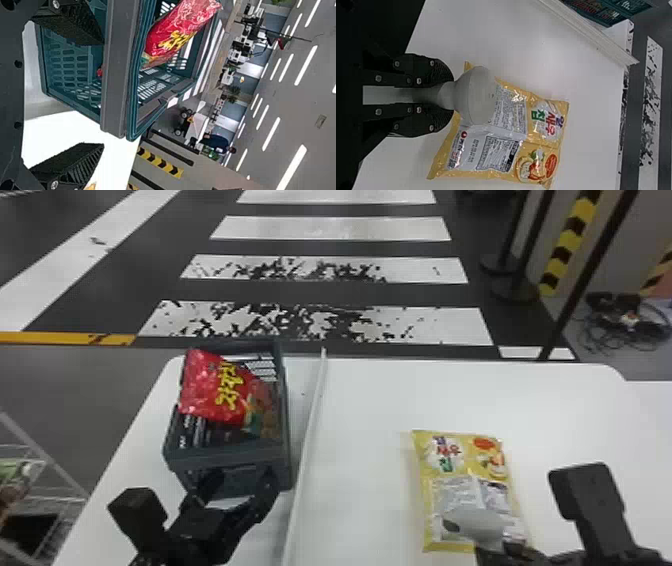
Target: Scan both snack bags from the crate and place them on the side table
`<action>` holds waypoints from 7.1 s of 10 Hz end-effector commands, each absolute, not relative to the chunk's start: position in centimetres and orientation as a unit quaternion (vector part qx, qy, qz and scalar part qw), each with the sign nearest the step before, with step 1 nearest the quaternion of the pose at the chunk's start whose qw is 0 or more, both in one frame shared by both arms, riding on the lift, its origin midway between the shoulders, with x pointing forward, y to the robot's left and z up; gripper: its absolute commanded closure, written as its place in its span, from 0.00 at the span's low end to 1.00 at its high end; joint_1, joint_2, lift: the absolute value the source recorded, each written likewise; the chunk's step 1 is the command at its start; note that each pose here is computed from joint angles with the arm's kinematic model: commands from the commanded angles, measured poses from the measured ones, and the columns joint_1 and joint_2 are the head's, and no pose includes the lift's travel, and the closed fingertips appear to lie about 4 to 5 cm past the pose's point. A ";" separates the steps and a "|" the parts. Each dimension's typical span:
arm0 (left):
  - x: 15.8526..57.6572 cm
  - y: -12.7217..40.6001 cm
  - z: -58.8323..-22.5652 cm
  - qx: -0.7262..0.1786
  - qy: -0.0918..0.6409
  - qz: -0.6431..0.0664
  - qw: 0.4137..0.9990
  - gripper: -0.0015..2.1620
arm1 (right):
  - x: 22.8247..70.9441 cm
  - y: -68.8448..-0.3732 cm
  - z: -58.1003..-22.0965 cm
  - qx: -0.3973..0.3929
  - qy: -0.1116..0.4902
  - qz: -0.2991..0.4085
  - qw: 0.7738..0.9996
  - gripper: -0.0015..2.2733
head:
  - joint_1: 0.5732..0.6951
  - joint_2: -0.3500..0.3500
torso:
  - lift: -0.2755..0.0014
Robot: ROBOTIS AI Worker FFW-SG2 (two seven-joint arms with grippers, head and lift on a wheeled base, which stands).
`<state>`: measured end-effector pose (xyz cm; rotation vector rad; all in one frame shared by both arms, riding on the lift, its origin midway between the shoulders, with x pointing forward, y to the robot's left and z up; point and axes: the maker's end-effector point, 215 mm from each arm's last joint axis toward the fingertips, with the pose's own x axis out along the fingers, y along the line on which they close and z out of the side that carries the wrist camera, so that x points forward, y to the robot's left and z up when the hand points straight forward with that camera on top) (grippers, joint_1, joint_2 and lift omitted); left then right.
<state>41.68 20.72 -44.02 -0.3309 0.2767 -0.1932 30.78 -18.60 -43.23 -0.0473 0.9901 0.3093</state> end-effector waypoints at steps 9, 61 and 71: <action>41.7 20.9 -44.4 -0.164 0.140 -0.094 0.972 0.04 | 35.2 -37.7 -45.9 -0.029 0.506 -0.047 0.861 0.99 | 1.00 0.20 | 0.65; 41.6 21.5 -46.2 -0.168 0.154 -0.087 0.970 0.04 | 37.2 -26.4 -52.5 0.160 0.552 0.126 0.808 0.27 | 1.00 0.40 | 0.65; 41.6 21.7 -46.0 -0.167 0.153 -0.086 0.970 0.04 | 41.6 -31.7 -45.6 0.240 0.468 0.110 0.844 1.00 | 1.00 0.34 | 0.65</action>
